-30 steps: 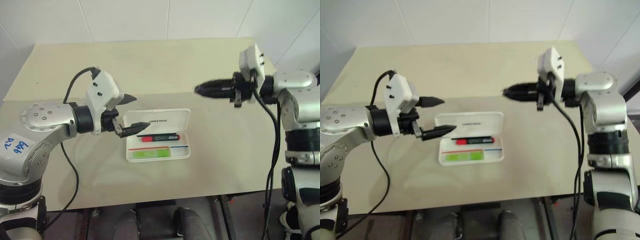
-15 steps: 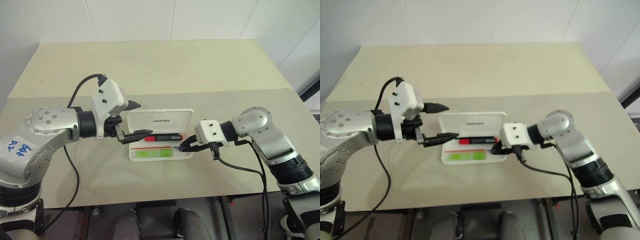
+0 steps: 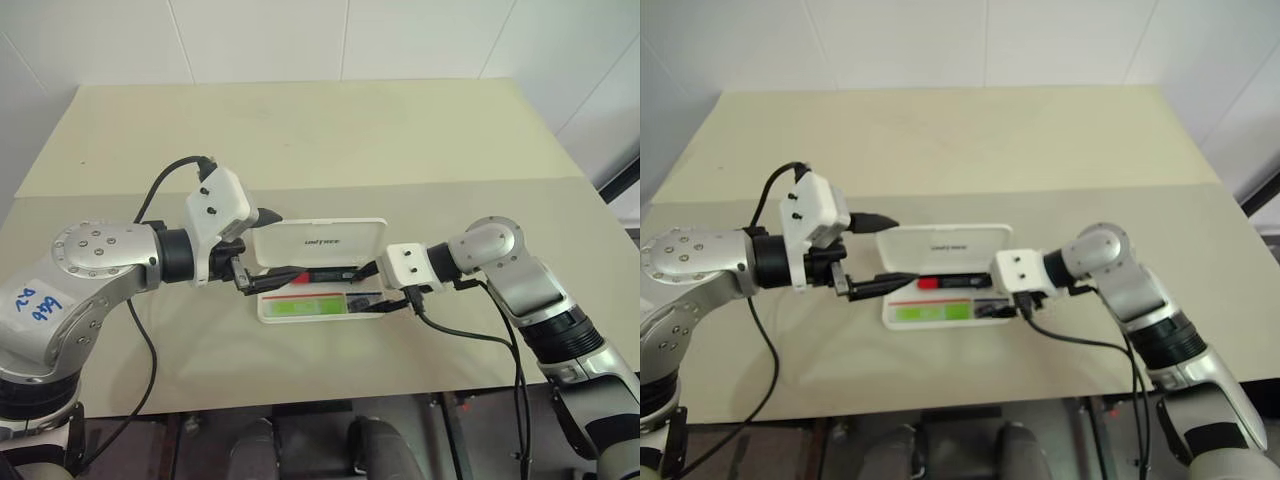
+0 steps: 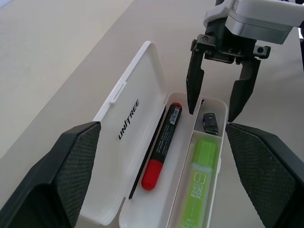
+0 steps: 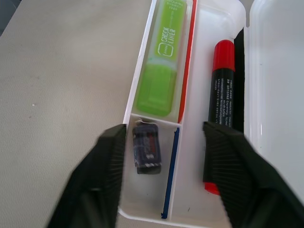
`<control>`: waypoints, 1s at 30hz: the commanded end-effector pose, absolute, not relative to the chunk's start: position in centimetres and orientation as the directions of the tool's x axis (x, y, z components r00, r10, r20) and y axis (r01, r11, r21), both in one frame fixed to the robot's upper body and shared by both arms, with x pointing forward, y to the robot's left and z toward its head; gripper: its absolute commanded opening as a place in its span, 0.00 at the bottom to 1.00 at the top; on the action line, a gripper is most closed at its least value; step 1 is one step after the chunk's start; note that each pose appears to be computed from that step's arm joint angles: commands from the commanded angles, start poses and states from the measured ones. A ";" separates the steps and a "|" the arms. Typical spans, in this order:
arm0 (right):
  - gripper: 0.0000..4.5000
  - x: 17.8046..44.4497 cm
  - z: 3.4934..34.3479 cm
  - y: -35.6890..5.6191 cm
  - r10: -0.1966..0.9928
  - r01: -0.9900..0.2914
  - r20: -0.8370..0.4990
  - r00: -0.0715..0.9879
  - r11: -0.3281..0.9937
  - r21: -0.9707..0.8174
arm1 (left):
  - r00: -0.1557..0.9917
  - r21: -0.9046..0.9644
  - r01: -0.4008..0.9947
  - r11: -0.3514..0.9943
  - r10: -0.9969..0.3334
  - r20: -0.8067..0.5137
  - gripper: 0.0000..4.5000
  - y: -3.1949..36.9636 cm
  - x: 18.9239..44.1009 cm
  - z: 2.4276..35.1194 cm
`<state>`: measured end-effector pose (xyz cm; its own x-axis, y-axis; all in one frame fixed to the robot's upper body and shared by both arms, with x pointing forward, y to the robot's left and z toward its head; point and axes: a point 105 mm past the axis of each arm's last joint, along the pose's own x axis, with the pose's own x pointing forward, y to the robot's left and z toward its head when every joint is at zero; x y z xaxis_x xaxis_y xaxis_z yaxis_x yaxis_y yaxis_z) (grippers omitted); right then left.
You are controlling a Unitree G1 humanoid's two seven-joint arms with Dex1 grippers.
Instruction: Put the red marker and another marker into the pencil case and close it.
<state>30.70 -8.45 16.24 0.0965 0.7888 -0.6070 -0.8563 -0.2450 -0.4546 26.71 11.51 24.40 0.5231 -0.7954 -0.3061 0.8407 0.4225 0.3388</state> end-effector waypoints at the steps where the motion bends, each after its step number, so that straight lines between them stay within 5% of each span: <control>1: 0.93 30.4 17.6 -8.5 0.803 -0.846 -0.590 0.083 -0.256 -0.467 | 0.537 0.394 0.819 0.418 -0.800 -0.268 1.00 11.6 26.3 25.7; 2: 0.99 30.2 18.1 -8.6 0.814 -0.852 -0.577 0.067 -0.254 -0.457 | 0.542 0.402 0.812 0.423 -0.802 -0.252 1.00 11.7 26.5 26.1; 10: 0.99 28.5 25.3 -10.4 0.964 -0.903 -0.265 -0.028 -0.138 -0.406 | 0.569 0.444 0.765 0.466 -0.812 -0.129 1.00 13.5 28.0 30.5; 15: 0.99 28.4 29.3 -12.6 0.997 -0.926 -0.069 0.020 -0.007 -0.377 | 0.581 0.423 0.755 0.501 -0.810 -0.077 1.00 16.2 31.2 32.4; 24: 0.99 26.7 30.3 -12.8 0.999 -0.921 -0.021 0.050 0.038 -0.389 | 0.607 0.321 0.776 0.544 -0.781 -0.144 1.00 17.4 38.7 28.6; 30: 1.00 27.8 29.9 -12.4 0.986 -0.911 -0.038 0.163 0.136 -0.388 | 0.583 0.281 0.801 0.529 -0.795 -0.165 0.60 17.0 40.2 26.7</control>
